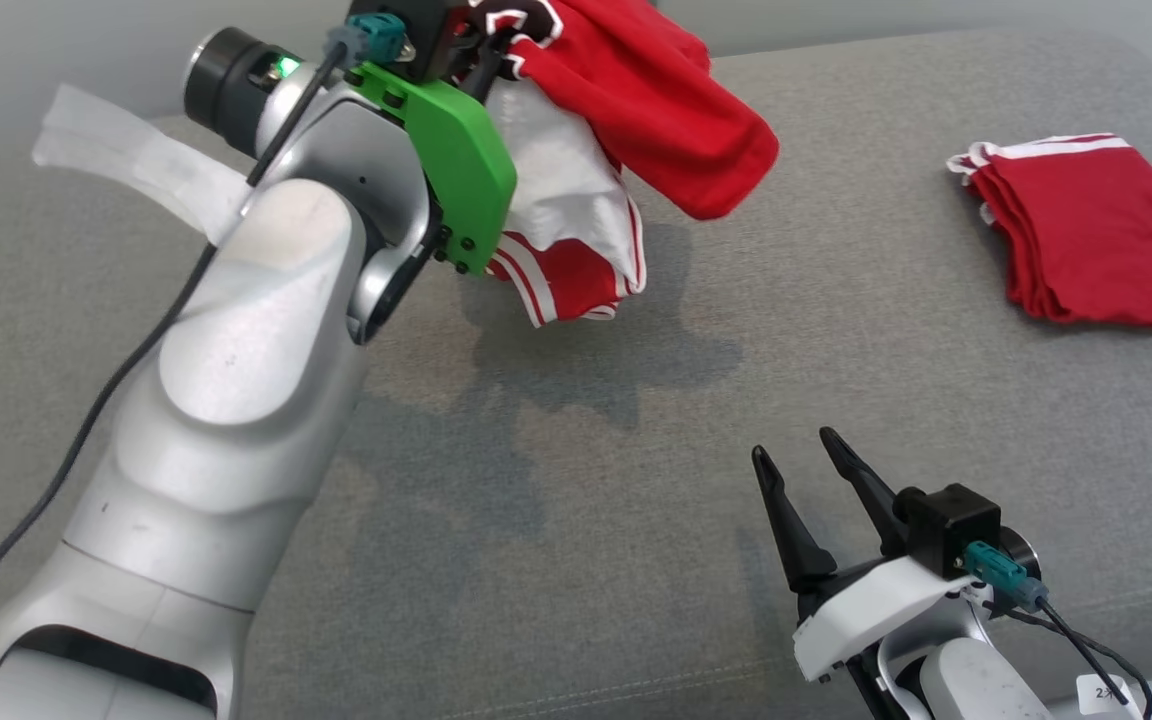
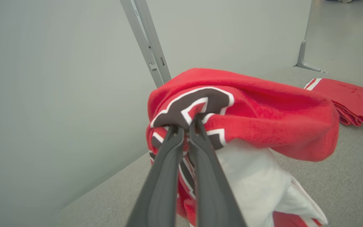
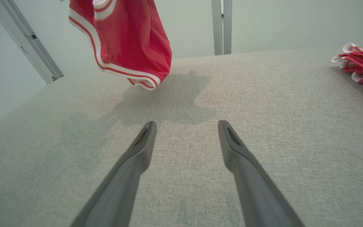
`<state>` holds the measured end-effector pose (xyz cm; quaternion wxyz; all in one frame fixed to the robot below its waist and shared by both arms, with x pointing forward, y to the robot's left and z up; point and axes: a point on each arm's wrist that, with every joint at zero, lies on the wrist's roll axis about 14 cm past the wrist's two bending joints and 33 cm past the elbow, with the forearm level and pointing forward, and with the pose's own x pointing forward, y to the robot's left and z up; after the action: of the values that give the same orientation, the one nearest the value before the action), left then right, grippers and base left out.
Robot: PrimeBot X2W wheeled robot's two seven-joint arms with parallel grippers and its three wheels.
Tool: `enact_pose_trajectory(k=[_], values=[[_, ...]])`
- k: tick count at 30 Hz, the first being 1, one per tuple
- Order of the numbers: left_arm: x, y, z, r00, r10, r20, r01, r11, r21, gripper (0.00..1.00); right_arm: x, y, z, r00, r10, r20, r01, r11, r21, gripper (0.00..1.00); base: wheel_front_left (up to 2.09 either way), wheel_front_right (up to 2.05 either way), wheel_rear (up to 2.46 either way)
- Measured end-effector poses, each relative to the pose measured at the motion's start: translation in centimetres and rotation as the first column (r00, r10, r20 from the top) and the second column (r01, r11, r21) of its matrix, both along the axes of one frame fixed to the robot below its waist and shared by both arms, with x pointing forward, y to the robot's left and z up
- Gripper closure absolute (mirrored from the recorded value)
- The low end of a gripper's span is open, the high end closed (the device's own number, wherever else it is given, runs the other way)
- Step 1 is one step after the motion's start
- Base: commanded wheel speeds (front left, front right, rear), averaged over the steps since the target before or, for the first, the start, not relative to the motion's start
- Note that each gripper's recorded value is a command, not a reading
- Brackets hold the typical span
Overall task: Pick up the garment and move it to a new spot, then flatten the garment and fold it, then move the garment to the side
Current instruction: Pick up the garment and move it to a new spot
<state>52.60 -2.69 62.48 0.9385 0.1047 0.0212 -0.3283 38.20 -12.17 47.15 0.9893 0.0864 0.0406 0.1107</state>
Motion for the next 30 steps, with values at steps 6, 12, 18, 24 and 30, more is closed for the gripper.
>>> enact_pose_trajectory(k=[6,12,18,24,30], values=[[-3.7,-6.4,-0.6,0.983,-0.183,-0.017,0.179,0.977,-0.116,1.0,-1.1,-2.8,0.4,0.996,-0.087,0.011,0.087,0.996,0.001,0.0,0.0,0.0,0.0],[-5.2,-8.1,-6.2,0.964,-0.215,-0.158,0.191,0.969,-0.155,1.0,-1.5,-4.5,0.4,0.99,-0.14,0.017,0.14,0.99,0.005,0.0,0.0,0.0,0.0],[-4.6,-4.2,-14.6,0.939,-0.086,-0.332,0.07,0.996,-0.06,1.0,-1.1,-4.8,-0.3,0.988,-0.152,0.001,0.152,0.988,0.007,0.0,0.0,0.0,0.0],[-4.6,0.4,-18.8,0.912,0.04,-0.408,-0.036,0.999,0.017,1.0,-0.6,-4.2,-0.8,0.991,-0.135,-0.007,0.135,0.991,0.01,0.0,0.0,0.0,0.0],[-5.0,4.0,-20.1,0.879,0.151,-0.452,-0.153,0.988,0.032,0.0,-0.3,-3.3,-0.5,0.995,-0.105,0.004,0.105,0.994,0.013,0.0,0.0,0.0,0.0]])
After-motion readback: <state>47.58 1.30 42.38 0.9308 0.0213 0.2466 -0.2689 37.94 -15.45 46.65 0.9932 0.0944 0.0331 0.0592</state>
